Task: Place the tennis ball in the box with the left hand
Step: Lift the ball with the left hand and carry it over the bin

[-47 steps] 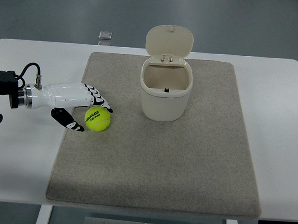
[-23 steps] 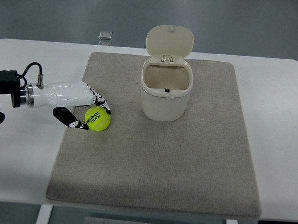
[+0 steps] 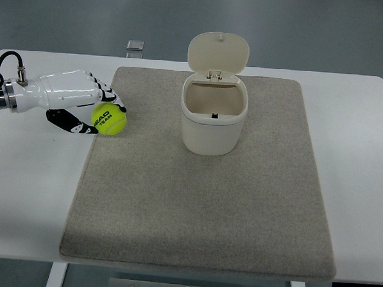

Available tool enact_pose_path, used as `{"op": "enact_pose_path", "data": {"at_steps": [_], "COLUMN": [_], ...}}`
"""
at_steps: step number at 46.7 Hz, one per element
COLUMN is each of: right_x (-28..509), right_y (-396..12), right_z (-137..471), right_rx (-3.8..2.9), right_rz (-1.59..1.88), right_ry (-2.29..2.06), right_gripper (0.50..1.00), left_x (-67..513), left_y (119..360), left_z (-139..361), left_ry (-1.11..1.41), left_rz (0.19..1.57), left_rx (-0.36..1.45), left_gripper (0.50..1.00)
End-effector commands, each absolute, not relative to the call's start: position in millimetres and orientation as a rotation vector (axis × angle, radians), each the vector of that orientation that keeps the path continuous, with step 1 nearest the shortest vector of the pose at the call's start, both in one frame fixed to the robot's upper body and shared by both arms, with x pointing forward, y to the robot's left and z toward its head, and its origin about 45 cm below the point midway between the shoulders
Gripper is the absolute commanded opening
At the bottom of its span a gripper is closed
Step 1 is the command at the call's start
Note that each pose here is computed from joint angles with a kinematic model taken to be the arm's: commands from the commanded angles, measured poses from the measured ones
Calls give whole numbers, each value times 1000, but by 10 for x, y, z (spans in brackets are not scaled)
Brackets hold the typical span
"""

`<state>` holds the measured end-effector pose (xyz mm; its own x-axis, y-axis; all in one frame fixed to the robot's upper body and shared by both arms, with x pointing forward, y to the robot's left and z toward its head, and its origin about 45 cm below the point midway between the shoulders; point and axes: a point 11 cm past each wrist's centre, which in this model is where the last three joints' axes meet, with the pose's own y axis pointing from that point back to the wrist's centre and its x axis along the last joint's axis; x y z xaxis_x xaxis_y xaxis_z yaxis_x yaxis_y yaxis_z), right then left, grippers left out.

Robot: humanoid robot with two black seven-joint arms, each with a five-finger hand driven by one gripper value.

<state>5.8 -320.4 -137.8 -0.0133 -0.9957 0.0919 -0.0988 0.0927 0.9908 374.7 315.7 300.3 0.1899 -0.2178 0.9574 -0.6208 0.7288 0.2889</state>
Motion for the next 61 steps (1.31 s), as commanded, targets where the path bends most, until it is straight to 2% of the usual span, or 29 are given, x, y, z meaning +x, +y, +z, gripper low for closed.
{"op": "enact_pose_path", "data": {"at_steps": [1, 12, 28, 31, 36, 45, 61], "right_x": [58, 58, 58, 58, 58, 58, 58], "right_y": [-3204, -3204, -3204, -3204, -3204, -3204, -3204], "right_z": [-1377, -1377, -1377, -1377, -1377, -1377, -1377], "right_rx": [1208, 1208, 1207, 1208, 1208, 1207, 1207], "right_rz": [-1098, -1098, -1099, -1098, -1098, -1099, -1099], "right_ry": [-1331, -1331, -1332, -1331, -1331, -1332, -1332], "right_gripper": [903, 903, 903, 903, 903, 903, 903], "left_x": [3767, 3838, 3865, 3898, 3950, 3966, 4060], "left_y": [3145, 3042, 2631, 2466, 2215, 1964, 1636], "left_z": [3128, 3492, 3943, 4019, 3960, 3862, 3781], "left_ry": [-1424, -1523, -1658, -1685, -1723, -1771, -1747], "left_rz": [328, 331, 299, 297, 257, 200, 213], "left_rx": [743, 705, 595, 550, 523, 508, 444], "left_gripper": [500, 500, 500, 500, 500, 500, 500]}}
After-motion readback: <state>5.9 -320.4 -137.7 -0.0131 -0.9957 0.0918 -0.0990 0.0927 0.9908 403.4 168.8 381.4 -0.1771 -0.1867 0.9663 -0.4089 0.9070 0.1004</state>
